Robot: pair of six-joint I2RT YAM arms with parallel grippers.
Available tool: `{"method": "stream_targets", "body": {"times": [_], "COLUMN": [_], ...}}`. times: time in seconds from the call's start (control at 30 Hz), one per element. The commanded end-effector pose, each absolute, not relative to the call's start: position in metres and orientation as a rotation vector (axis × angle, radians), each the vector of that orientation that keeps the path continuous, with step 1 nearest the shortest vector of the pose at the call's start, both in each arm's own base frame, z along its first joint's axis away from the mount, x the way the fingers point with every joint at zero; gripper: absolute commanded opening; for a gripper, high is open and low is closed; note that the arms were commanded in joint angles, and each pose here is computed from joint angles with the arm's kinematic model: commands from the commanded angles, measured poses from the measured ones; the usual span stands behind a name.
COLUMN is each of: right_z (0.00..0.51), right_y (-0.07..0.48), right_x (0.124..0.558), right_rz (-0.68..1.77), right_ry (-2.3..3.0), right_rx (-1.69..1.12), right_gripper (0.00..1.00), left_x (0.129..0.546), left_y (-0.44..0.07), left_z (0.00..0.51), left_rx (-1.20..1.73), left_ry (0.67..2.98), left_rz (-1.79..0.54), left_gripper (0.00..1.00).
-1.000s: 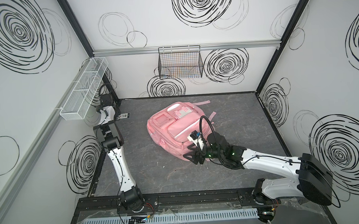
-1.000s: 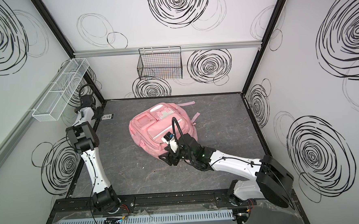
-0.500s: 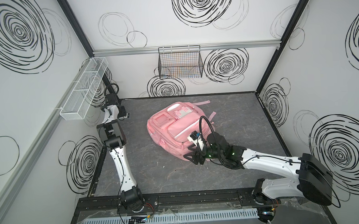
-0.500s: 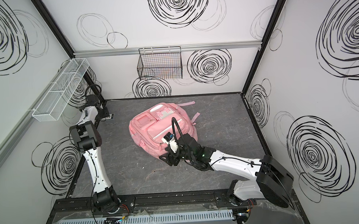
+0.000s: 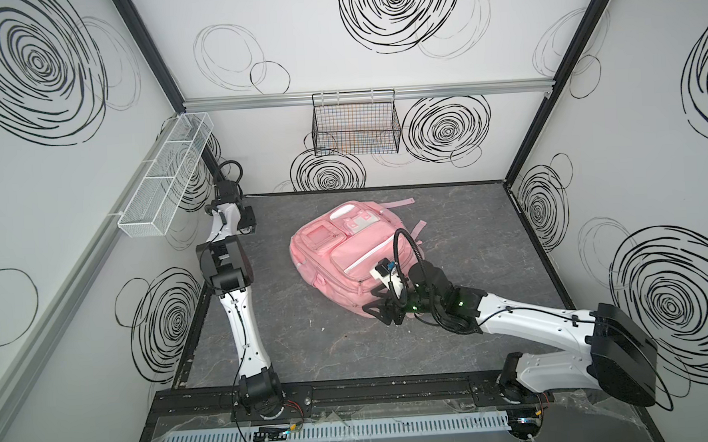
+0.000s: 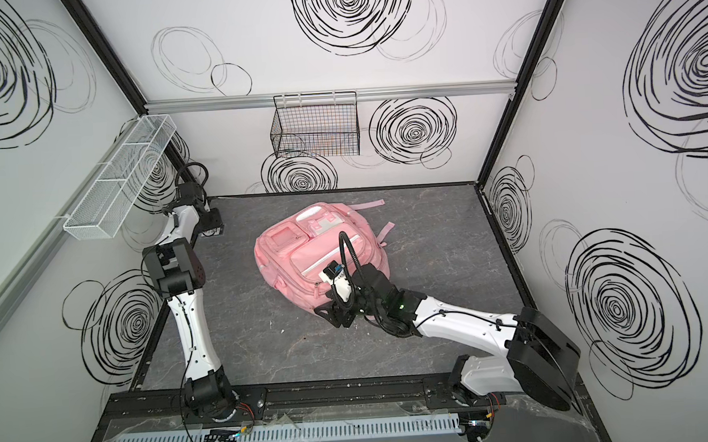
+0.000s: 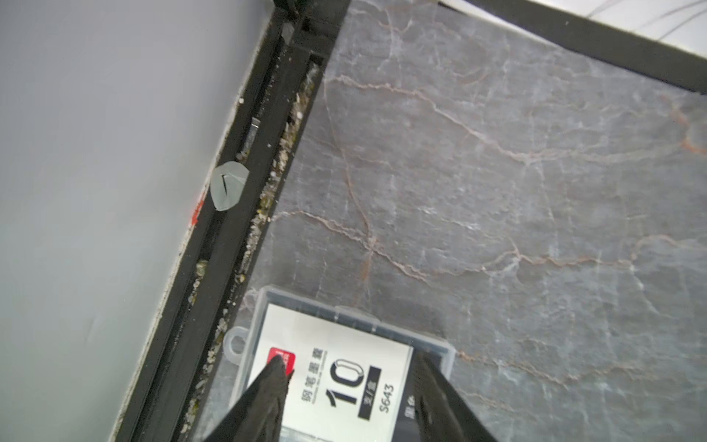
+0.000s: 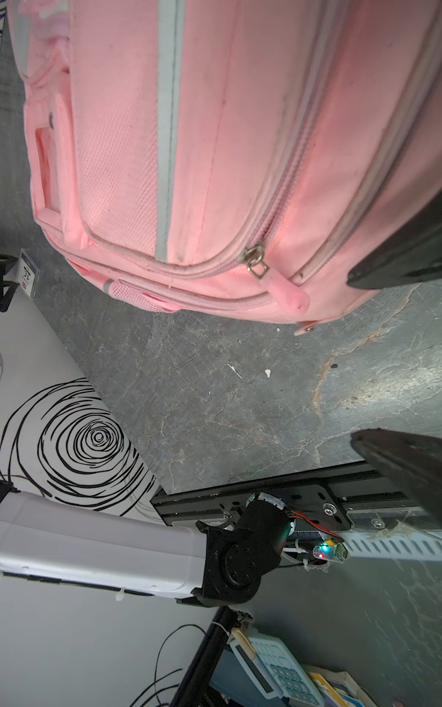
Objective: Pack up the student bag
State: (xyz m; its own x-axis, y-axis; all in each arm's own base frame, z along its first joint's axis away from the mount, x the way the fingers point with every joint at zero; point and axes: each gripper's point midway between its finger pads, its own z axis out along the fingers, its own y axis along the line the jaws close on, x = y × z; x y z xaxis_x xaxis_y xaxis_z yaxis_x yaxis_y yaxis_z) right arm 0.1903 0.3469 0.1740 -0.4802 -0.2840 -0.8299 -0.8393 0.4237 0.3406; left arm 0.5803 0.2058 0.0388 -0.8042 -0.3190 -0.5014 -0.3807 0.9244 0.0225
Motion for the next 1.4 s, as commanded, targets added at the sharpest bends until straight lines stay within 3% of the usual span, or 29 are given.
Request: {"method": "stream_targets", "body": {"times": [0.0, 0.23, 0.5, 0.73, 0.83, 0.9, 1.07, 1.13, 1.37], "right_z": [0.183, 0.183, 0.189, 0.196, 0.2, 0.206, 0.226, 0.226, 0.213], "right_y": [0.344, 0.342, 0.341, 0.337, 0.336, 0.336, 0.338, 0.341, 0.35], "right_x": [0.19, 0.19, 0.189, 0.189, 0.189, 0.192, 0.201, 0.201, 0.202], "right_rz": [1.011, 1.003, 1.011, 0.999, 0.994, 0.977, 0.95, 0.962, 0.991], "right_ry": [1.958, 1.961, 1.963, 1.949, 1.936, 1.919, 1.871, 1.859, 1.91], "right_rx": [-0.944, -0.942, -0.946, -0.946, -0.946, -0.942, -0.928, -0.932, -0.944], "right_gripper": [0.62, 0.62, 0.62, 0.62, 0.62, 0.62, 0.62, 0.62, 0.62], "left_x": [0.579, 0.579, 0.573, 0.566, 0.567, 0.574, 0.584, 0.586, 0.576], "left_y": [0.209, 0.202, 0.184, 0.18, 0.175, 0.177, 0.225, 0.233, 0.252], "left_z": [0.064, 0.067, 0.074, 0.074, 0.076, 0.085, 0.125, 0.121, 0.069], "left_rx": [-0.494, -0.459, -0.42, -0.431, -0.438, -0.495, -0.684, -0.681, -0.711], "left_ry": [2.554, 2.568, 2.606, 2.635, 2.631, 2.582, 2.381, 2.369, 2.457], "left_rz": [0.161, 0.191, 0.138, 0.127, 0.108, 0.064, 0.138, 0.17, 0.071], "left_gripper": [0.56, 0.54, 0.39, 0.36, 0.41, 0.51, 0.6, 0.67, 0.71]}}
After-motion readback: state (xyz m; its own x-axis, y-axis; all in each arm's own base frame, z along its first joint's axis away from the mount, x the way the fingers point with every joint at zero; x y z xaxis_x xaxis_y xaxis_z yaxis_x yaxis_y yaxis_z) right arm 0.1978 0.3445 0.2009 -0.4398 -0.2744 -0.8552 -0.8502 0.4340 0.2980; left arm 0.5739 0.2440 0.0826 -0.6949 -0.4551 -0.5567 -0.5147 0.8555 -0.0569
